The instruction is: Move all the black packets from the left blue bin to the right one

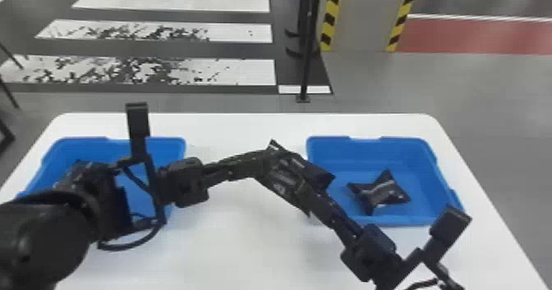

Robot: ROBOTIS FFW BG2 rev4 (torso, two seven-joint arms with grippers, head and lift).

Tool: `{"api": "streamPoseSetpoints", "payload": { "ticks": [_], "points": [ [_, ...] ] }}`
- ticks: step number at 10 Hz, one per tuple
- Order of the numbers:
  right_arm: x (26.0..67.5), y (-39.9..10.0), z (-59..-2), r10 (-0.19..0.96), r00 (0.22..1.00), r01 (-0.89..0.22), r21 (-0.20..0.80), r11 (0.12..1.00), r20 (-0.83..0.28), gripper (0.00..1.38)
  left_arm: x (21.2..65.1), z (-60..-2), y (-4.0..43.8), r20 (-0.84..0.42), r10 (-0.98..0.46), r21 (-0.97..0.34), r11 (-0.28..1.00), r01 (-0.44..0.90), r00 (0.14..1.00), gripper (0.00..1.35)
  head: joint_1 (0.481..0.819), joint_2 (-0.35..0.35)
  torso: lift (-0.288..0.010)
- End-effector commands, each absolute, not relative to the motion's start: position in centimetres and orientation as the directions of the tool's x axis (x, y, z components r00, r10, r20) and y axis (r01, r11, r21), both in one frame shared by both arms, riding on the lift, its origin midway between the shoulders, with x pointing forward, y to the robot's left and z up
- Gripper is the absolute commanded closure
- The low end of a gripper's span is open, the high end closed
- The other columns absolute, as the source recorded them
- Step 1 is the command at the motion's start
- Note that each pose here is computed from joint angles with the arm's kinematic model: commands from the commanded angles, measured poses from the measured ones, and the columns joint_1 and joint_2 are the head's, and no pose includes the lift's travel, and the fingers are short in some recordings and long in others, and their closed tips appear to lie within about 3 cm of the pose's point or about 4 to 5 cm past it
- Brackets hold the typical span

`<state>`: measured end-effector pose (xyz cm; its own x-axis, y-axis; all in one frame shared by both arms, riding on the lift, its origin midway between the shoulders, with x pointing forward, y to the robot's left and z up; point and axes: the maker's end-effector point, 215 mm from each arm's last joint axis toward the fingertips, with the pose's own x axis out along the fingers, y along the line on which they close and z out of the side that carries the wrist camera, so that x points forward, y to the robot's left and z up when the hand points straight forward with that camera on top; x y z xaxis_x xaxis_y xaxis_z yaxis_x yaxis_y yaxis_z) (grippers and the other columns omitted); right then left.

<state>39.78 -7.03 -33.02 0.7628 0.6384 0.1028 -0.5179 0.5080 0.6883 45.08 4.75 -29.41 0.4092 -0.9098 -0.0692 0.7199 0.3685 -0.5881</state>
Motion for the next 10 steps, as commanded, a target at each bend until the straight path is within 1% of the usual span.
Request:
{"api": "streamPoseSetpoints", "payload": {
  "ticks": [1,2,3,4,5,6,7,8,9,10],
  "points": [
    [40.0,-7.7,-32.8,0.630,0.770,-0.516,0.684,0.516,0.106,1.28,46.1,-28.5,6.8,-0.018,-0.881,-0.580,0.394,0.713,0.473,0.24,0.695,-0.035,-0.138],
    [40.3,-8.5,-32.8,0.620,0.778,-0.512,0.675,0.531,0.102,1.28,46.5,-27.9,7.4,-0.003,-0.873,-0.570,0.402,0.717,0.487,0.07,0.695,-0.020,-0.138],
    [41.4,-9.9,-32.9,0.601,0.793,-0.501,0.666,0.553,0.098,1.28,46.7,-26.5,7.5,0.032,-0.868,-0.546,0.400,0.736,0.496,0.13,0.695,-0.013,-0.138],
    [42.9,-11.8,-32.9,0.576,0.812,-0.488,0.654,0.578,0.098,1.28,46.6,-26.1,7.5,0.043,-0.866,-0.534,0.402,0.744,0.499,0.16,0.695,-0.021,-0.138],
    [44.7,-14.6,-32.1,0.535,0.838,-0.472,0.630,0.616,0.104,1.28,46.3,-26.1,7.4,0.049,-0.865,-0.534,0.399,0.746,0.499,0.17,0.695,-0.039,-0.138],
    [46.2,-17.3,-32.3,0.506,0.858,-0.449,0.602,0.660,0.086,1.28,45.6,-26.8,7.3,0.045,-0.867,-0.546,0.395,0.739,0.497,0.17,0.695,-0.051,-0.138],
    [47.3,-19.8,-33.3,0.479,0.876,-0.416,0.582,0.698,0.052,1.28,44.9,-27.5,7.5,0.038,-0.866,-0.559,0.395,0.729,0.499,0.17,0.695,-0.087,-0.138],
    [48.3,-22.0,-35.7,0.458,0.889,-0.369,0.558,0.744,-0.024,1.28,44.3,-28.2,8.5,0.028,-0.855,-0.565,0.415,0.714,0.518,0.17,0.695,-0.122,-0.138],
    [49.8,-24.5,-38.0,0.423,0.901,-0.321,0.505,0.801,-0.098,1.28,44.0,-28.7,10.2,0.020,-0.835,-0.564,0.445,0.696,0.550,0.16,0.695,-0.149,-0.138],
    [50.9,-26.8,-39.5,0.388,0.911,-0.281,0.478,0.832,-0.141,1.28,43.8,-28.6,11.0,0.024,-0.824,-0.555,0.461,0.693,0.567,0.16,0.695,-0.163,-0.138]
  ]
}}
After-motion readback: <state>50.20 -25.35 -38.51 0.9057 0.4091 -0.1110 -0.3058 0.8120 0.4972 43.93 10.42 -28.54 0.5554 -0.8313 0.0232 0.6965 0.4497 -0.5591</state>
